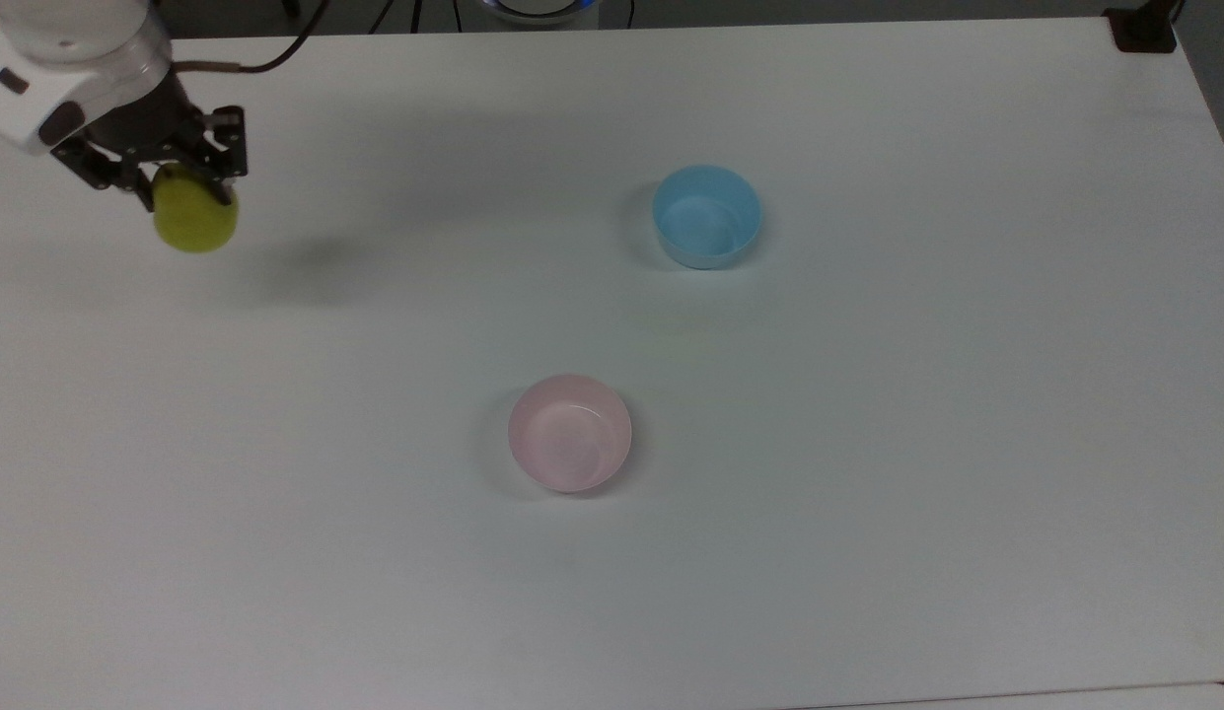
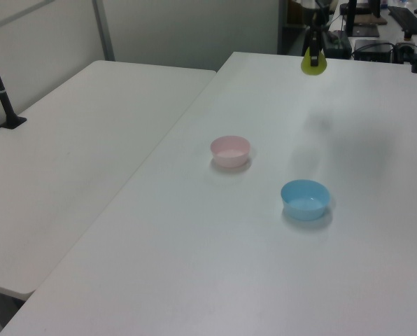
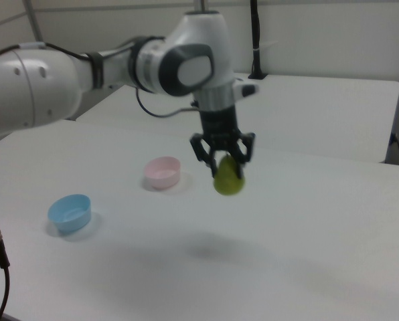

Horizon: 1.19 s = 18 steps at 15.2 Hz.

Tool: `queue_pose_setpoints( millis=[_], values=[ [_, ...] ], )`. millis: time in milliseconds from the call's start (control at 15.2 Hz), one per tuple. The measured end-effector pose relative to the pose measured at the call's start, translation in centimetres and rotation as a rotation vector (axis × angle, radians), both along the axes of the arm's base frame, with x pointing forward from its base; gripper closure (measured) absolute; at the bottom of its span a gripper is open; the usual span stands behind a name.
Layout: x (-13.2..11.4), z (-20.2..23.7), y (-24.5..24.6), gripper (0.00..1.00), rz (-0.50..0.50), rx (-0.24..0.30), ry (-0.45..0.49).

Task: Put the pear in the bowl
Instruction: 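Lift the grasped pear up off the table, then carry the pear over the pink bowl and lower it in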

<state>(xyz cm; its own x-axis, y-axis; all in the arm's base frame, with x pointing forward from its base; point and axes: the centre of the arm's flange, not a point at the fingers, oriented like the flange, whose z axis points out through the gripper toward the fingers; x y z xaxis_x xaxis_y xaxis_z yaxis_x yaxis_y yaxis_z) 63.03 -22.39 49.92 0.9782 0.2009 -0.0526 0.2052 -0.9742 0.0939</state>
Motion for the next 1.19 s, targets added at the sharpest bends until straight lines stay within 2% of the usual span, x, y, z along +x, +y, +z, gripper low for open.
queue_pose_setpoints(
  millis=[395, 856, 1186],
  values=[
    [-0.3, 4.2, 5.6, 0.41, -0.008, 0.039, -0.02],
    [0.5, 6.4, 13.1, 0.41, -0.084, 0.108, -0.074],
    [0.9, 6.6, 17.1, 0.41, -0.092, 0.116, -0.079]
  ],
)
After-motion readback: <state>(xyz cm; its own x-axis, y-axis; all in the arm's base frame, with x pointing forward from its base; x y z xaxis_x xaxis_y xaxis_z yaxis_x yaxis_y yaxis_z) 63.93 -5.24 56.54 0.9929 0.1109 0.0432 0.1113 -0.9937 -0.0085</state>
